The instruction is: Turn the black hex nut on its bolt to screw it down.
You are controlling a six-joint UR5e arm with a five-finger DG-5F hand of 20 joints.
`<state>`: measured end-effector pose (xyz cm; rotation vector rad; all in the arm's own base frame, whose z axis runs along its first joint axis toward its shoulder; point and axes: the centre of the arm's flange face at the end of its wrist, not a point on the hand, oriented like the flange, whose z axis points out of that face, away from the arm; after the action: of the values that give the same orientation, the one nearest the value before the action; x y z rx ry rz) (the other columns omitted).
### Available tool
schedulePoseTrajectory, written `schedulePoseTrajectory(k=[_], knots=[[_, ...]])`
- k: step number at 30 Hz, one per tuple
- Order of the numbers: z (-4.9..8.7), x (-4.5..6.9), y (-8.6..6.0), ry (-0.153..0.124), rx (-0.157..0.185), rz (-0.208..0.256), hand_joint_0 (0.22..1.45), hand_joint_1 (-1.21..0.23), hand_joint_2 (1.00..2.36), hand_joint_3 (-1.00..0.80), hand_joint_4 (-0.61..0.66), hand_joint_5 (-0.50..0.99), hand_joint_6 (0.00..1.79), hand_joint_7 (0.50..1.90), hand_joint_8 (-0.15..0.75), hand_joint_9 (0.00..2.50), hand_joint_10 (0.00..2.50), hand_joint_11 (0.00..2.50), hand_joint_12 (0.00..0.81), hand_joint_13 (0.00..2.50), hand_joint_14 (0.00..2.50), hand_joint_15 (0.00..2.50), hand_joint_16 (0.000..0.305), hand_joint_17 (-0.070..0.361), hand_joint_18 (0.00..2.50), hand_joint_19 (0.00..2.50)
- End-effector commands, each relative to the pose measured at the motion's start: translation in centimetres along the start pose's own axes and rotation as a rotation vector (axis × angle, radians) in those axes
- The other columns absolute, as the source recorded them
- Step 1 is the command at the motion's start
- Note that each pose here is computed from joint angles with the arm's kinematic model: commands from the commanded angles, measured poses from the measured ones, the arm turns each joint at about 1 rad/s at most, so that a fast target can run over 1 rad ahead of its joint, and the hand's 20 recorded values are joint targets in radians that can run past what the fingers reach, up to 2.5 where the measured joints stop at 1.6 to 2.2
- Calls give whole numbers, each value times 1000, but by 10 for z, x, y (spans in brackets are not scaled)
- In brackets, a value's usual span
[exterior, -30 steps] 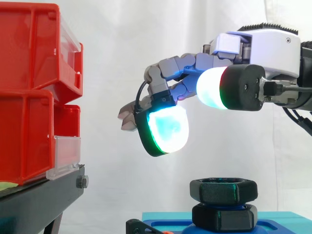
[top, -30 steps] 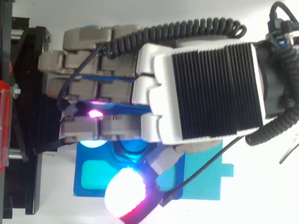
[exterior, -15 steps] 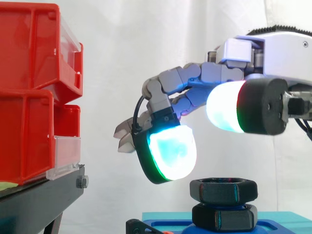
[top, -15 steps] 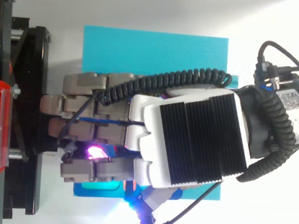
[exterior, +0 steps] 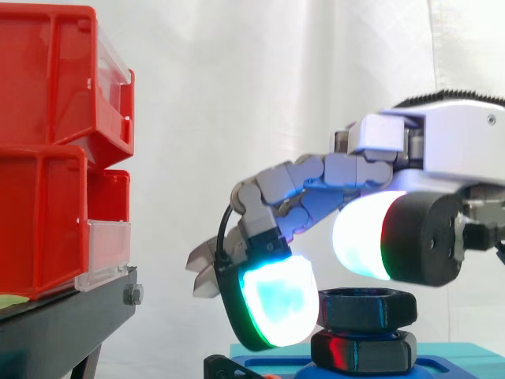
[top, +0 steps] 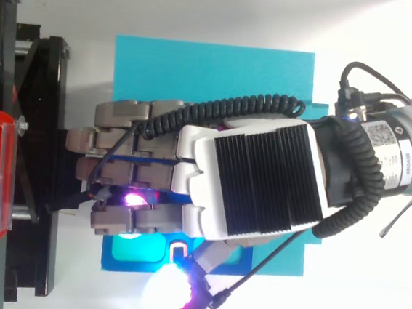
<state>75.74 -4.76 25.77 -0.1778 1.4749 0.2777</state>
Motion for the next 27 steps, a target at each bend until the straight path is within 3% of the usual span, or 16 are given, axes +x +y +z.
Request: schedulePoseTrajectory(k=[1,18,27], knots=[[-1,4,-3,3,2,14,490,-197,1000,-500,159,-13,504,1516,248,668,3,97,317,507,3,61,49,111,409,329],[-1,4,-5,3,-2,5,491,-197,1000,-500,122,2,504,1606,251,690,4,105,316,510,3,59,49,110,409,329],[-6,1,-17,-11,-14,-21,491,-196,1000,-500,130,3,504,1619,251,692,4,105,316,512,1,61,49,110,412,329]])
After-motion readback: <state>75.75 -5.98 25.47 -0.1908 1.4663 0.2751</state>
